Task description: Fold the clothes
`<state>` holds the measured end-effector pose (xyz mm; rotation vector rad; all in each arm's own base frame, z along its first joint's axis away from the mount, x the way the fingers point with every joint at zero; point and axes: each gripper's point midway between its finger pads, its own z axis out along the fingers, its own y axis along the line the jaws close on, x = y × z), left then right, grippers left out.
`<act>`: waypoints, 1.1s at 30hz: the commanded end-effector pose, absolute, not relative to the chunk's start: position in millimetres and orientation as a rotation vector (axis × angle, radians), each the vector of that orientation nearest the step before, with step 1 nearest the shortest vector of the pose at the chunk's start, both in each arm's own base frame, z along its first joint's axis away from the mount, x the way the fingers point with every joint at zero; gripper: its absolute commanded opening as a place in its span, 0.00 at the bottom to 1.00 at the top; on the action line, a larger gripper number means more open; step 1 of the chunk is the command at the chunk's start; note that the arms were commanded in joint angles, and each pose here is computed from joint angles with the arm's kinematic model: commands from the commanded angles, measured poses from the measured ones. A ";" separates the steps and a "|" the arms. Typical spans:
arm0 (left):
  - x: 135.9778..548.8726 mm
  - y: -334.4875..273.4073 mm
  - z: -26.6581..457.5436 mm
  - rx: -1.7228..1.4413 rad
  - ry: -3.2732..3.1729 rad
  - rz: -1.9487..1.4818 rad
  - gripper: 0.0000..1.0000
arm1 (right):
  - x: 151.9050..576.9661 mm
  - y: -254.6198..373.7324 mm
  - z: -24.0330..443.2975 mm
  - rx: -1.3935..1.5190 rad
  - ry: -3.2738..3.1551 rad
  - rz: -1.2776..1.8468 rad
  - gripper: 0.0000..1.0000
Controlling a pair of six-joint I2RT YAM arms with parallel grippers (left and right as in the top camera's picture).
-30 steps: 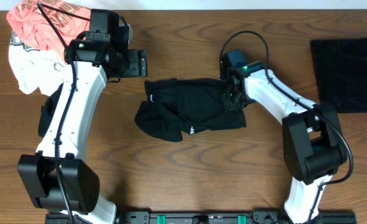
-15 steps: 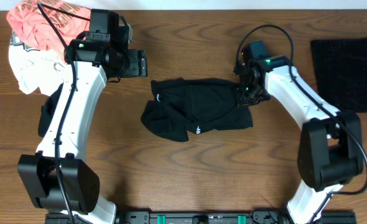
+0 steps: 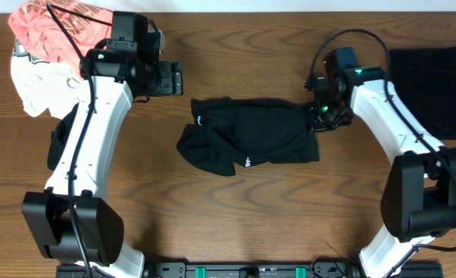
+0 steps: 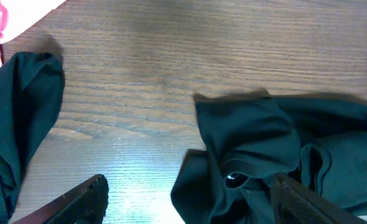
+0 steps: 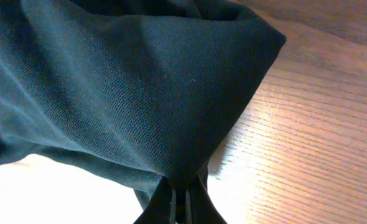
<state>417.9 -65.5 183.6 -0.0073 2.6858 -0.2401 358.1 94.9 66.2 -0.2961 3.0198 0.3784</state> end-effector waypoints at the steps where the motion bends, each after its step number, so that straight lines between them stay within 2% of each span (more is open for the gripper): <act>1: 418.9 -61.4 184.5 0.001 2.683 -0.218 0.83 | 359.7 89.2 78.8 -0.356 2.963 0.456 0.01; 11: 418.9 -61.4 184.5 0.001 2.683 -0.218 0.83 | 364.0 58.2 78.0 -0.289 2.963 0.442 0.01; 12: 418.9 -61.4 184.5 0.001 2.683 -0.218 0.83 | 364.4 56.0 78.0 -0.272 2.964 0.442 0.08; 14: 418.9 -61.4 184.5 0.001 2.683 -0.218 0.83 | 366.4 50.8 77.7 -0.196 2.971 0.432 0.72; 15: 418.9 -61.4 184.5 0.001 2.683 -0.218 0.83 | 367.4 45.9 77.0 -0.136 2.980 0.408 0.91; 16: 418.9 -61.4 184.5 0.001 2.683 -0.218 0.83 | 368.2 41.2 76.3 -0.082 2.986 0.386 0.99; 20: 418.7 -61.4 184.4 0.001 2.684 -0.218 0.83 | 368.8 33.1 76.0 0.026 2.993 0.377 0.99; 23: 417.0 -61.3 183.5 0.000 2.692 -0.218 0.84 | 367.9 43.7 78.8 -0.011 2.983 0.457 0.88; 26: 411.2 -62.8 179.6 0.001 2.720 -0.232 0.84 | 364.5 67.7 84.2 -0.119 2.957 0.597 0.84; 33: 377.1 -92.1 145.1 0.040 2.855 -0.497 0.84 | 356.8 93.0 84.4 -0.225 2.969 0.617 0.90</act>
